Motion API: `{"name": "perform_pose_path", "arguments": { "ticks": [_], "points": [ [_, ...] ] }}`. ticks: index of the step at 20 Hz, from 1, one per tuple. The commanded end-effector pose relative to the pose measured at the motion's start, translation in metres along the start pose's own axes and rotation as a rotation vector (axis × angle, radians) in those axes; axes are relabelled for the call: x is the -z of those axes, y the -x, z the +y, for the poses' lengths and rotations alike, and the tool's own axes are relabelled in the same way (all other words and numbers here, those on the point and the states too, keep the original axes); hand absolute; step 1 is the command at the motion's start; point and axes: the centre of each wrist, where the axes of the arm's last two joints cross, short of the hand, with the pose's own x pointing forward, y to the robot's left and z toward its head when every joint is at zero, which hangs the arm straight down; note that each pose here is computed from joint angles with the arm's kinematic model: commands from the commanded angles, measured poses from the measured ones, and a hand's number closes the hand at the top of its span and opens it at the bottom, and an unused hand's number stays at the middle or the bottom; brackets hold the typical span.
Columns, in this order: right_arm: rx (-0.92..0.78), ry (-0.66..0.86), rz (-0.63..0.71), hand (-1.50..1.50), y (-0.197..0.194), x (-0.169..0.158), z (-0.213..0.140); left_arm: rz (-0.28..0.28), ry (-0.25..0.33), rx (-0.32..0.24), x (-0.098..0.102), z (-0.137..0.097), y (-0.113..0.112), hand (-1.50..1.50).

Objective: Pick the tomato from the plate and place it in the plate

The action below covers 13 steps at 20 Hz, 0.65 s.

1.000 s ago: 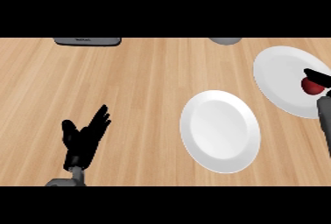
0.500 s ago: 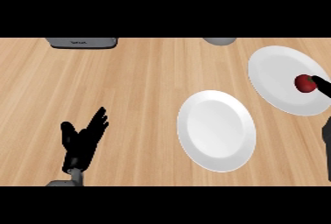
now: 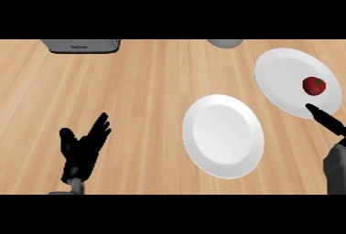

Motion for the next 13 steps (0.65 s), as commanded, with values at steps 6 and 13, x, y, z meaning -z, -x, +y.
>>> {"name": "perform_pose_path", "arguments": {
  "ticks": [6, 13],
  "points": [
    [-0.086, -0.044, 0.016, -1.5, 0.018, -0.076, -0.026, -0.006, -0.001, -0.021, 0.003, -0.01, -0.014, 0.0],
    [-0.098, -0.053, 0.036, -1.5, 0.0, -0.083, -0.041, 0.002, -0.001, 0.009, 0.012, 0.01, -0.004, 0.0]
  ]
}}
